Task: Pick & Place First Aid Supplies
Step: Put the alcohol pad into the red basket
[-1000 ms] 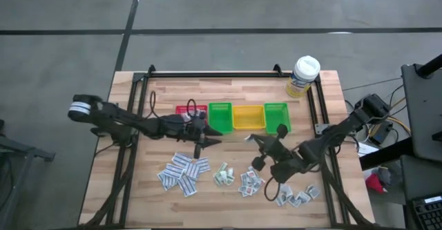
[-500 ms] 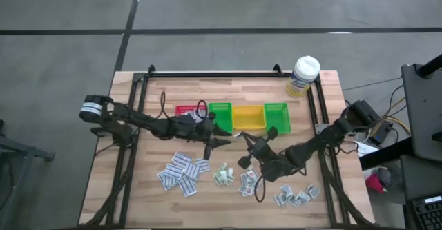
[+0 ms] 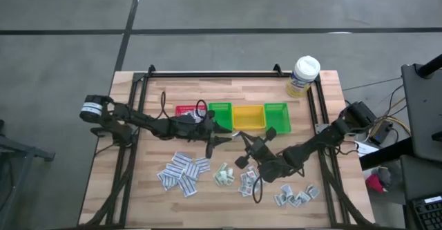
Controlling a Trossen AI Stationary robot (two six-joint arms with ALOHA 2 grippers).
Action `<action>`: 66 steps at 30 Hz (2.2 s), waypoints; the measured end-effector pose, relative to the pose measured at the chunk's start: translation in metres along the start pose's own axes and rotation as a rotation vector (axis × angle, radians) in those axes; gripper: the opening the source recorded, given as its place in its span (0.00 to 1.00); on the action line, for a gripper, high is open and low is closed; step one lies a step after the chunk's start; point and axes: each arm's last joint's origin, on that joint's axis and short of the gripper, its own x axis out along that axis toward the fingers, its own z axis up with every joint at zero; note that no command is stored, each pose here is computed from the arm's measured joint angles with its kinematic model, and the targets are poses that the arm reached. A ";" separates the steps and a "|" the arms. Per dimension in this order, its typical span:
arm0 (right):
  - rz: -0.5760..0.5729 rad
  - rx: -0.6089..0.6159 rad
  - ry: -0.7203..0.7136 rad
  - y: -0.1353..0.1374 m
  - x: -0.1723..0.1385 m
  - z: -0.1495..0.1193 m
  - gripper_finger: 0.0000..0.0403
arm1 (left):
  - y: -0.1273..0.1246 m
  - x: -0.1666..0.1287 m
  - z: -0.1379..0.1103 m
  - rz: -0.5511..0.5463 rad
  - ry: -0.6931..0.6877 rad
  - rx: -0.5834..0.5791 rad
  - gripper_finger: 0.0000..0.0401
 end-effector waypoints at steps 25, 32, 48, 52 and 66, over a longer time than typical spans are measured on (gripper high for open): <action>-0.105 -0.191 -0.015 0.026 0.007 -0.004 0.02 | 0.000 0.000 -0.001 0.009 0.004 -0.091 0.34; -0.120 -0.190 -0.019 0.025 0.007 -0.003 0.02 | 0.000 0.000 -0.002 0.010 0.011 -0.083 0.34; -0.116 -0.131 -0.022 0.026 0.007 -0.002 0.02 | 0.001 0.000 0.003 0.031 -0.041 -0.083 0.34; -0.115 -0.122 -0.022 0.026 0.007 -0.002 0.02 | 0.001 0.000 0.003 0.037 -0.043 -0.083 0.34; -0.062 -0.101 -0.012 0.027 0.007 -0.003 0.02 | 0.002 0.000 0.002 0.088 -0.038 -0.085 0.31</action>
